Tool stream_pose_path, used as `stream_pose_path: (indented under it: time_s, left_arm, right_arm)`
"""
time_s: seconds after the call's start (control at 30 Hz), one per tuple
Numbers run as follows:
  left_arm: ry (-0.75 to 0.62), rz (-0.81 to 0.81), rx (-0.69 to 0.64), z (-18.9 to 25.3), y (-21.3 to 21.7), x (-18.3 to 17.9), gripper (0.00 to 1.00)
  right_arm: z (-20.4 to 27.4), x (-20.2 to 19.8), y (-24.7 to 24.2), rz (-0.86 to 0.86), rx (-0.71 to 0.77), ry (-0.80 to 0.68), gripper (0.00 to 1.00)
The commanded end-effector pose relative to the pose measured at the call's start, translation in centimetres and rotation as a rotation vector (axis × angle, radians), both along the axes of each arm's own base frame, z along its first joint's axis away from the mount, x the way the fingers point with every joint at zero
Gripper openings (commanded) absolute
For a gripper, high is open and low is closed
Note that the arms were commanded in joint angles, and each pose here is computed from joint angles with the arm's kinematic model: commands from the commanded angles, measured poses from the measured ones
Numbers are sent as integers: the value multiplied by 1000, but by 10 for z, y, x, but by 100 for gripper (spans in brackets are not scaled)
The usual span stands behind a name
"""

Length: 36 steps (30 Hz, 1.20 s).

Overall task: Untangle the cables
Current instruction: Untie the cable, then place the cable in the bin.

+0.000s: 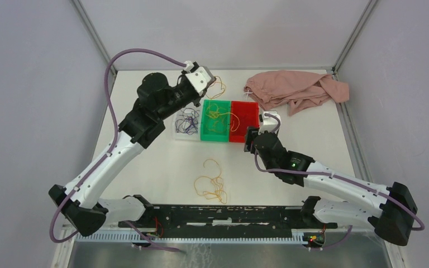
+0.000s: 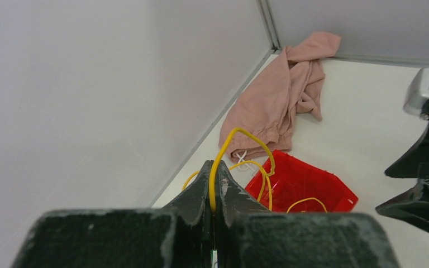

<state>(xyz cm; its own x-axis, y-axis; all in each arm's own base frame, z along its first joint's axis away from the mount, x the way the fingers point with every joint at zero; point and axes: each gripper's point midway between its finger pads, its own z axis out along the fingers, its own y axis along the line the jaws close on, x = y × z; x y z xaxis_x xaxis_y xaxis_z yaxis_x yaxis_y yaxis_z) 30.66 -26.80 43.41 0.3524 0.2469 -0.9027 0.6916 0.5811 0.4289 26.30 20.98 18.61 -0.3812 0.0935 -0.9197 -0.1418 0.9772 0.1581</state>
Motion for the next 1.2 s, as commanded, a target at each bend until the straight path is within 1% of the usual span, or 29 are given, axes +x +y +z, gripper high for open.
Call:
stream_pose_path:
  time_s: [0.0, 0.13, 0.27, 0.4, 0.53, 0.7, 0.93, 1.03, 1.17]
  left_arm:
    - [-91, 70, 18, 1, -1, 26, 3]
    - [-88, 65, 17, -5, -9, 35, 3]
    - [-99, 73, -4, -1, -13, 42, 3]
    - [-141, 117, -35, 13, -5, 47, 3]
    - [-194, 163, -67, 33, 9, 51, 3]
    - [-186, 165, -69, 35, 12, 51, 3]
    - [-200, 160, -111, 47, 14, 46, 3]
    - [-184, 152, -95, 38, 12, 48, 3]
    - [-113, 142, -37, 2, 5, 55, 3]
  right_arm:
    - [0, 0, -21, -54, 22, -11, 65]
    - [1, -1, -27, -56, 33, -16, 65]
    - [0, -1, -30, -59, 40, -16, 64]
    - [-4, -2, -31, -57, 36, -5, 65]
    - [-9, -4, -30, -45, 38, 7, 68]
    - [-7, -5, -32, -48, 57, -1, 69]
    - [-5, -6, -33, -48, 56, -1, 69]
    - [-3, -6, -33, -49, 62, -6, 69]
    - [1, -5, -32, -43, 72, -16, 69]
